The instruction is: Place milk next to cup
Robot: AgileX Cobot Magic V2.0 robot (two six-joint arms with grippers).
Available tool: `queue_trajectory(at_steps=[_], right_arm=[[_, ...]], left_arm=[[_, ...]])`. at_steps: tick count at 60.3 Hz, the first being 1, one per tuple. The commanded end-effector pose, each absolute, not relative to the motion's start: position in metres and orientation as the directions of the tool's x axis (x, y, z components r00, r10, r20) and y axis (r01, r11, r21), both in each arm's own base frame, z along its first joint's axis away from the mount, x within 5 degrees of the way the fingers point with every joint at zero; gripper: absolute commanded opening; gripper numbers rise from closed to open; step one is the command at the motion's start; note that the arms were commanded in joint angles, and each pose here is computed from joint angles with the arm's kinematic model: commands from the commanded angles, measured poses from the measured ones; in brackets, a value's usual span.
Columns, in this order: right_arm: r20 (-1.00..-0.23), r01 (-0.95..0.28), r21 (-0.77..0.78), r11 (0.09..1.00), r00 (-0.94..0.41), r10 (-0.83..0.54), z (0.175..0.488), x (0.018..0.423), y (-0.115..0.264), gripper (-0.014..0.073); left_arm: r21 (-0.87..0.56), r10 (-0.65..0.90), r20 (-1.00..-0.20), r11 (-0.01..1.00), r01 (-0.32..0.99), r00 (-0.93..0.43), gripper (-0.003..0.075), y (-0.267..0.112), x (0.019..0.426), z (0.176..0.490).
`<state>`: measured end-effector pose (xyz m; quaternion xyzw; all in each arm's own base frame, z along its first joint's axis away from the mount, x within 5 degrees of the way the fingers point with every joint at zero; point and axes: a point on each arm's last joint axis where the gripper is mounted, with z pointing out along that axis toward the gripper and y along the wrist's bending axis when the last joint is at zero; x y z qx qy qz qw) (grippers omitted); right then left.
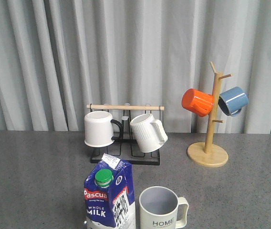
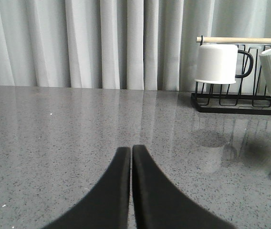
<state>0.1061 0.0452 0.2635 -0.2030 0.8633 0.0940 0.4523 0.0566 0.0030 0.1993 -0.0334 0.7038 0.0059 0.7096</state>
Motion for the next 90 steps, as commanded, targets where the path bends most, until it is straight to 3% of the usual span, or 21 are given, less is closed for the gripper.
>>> queue_trajectory(at_steps=[1,55,61,76,90], right_arm=[[-0.866,-0.424,-0.028,0.905,-0.442,-0.234,0.277,0.111,0.046,-0.0005],[-0.866,-0.424,-0.033,0.905,-0.440,-0.238,0.277,0.111,0.046,-0.0005],[-0.885,-0.417,-0.103,0.903,-0.376,-0.275,0.277,0.110,0.043,-0.0005],[-0.985,-0.328,-0.127,0.936,-0.073,-0.159,0.264,0.087,0.029,-0.0005],[-0.992,-0.155,0.025,0.988,0.115,0.043,0.223,0.065,0.010,-0.0005]], left_arm=[[-0.044,-0.040,-0.997,0.997,-0.060,0.069,-0.0007,0.004,0.056,0.199],[-0.044,-0.040,-0.997,0.997,-0.060,0.069,-0.0007,0.004,0.056,0.199],[-0.044,-0.040,-0.997,0.997,-0.060,0.069,-0.0007,0.004,0.056,0.199],[-0.044,-0.040,-0.997,0.997,-0.060,0.069,-0.0007,0.004,0.056,0.199],[-0.044,-0.040,-0.997,0.997,-0.060,0.069,-0.0007,0.004,0.056,0.199]])
